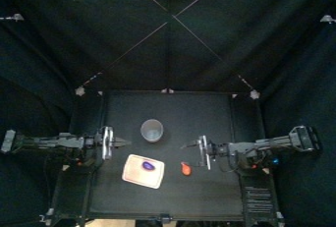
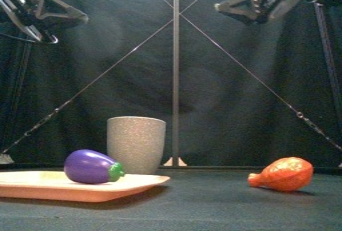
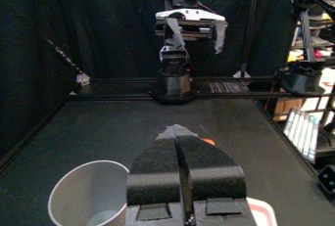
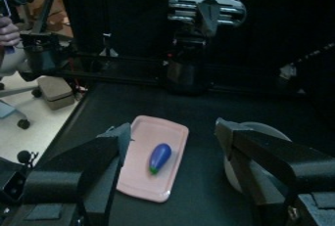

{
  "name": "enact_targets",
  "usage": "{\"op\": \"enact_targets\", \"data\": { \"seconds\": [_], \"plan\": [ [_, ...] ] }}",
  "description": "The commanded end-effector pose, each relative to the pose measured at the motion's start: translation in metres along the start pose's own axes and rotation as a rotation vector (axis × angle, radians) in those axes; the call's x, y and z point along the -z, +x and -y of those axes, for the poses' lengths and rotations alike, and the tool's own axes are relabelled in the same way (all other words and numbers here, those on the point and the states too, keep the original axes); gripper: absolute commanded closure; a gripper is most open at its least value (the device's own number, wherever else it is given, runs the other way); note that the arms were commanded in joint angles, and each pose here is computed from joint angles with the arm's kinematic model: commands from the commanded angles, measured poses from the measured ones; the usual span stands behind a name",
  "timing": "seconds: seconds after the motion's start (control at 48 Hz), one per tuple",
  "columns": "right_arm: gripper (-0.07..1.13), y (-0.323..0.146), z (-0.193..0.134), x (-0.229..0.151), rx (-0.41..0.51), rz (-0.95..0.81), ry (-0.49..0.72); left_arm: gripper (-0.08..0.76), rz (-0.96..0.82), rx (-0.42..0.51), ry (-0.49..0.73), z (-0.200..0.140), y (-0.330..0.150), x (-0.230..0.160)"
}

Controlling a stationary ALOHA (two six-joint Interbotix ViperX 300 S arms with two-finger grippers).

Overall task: Pick the eggplant then place it on the pink plate
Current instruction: Drop eggplant on the pink plate and return to neutral

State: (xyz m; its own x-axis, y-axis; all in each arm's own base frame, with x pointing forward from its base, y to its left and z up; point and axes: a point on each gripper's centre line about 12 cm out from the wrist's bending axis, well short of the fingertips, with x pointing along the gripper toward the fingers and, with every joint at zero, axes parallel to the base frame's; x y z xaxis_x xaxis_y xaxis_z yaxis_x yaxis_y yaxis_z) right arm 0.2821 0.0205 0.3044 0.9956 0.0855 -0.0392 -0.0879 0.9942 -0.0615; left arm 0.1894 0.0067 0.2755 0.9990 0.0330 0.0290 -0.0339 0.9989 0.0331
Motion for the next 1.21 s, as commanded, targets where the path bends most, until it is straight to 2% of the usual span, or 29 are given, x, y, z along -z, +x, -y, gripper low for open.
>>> {"op": "enact_targets", "data": {
  "seconds": [0.021,0.25,0.417,1.208],
  "plan": [
    [0.05,-0.028,0.008,-0.009,0.039,0.071,0.031,0.709,0.011,-0.004,0.003,-0.001,0.001,-0.004],
    [0.05,-0.082,0.017,-0.005,0.103,0.166,0.033,0.709,0.012,-0.006,0.005,-0.001,0.001,-0.004],
    [0.05,-0.100,0.017,-0.009,0.114,0.205,0.034,0.709,0.012,-0.006,0.003,-0.001,0.001,-0.004],
    [0.05,-0.095,0.019,0.000,0.124,0.140,0.038,0.709,0.009,-0.010,0.005,-0.002,0.001,-0.003]
  ]
}}
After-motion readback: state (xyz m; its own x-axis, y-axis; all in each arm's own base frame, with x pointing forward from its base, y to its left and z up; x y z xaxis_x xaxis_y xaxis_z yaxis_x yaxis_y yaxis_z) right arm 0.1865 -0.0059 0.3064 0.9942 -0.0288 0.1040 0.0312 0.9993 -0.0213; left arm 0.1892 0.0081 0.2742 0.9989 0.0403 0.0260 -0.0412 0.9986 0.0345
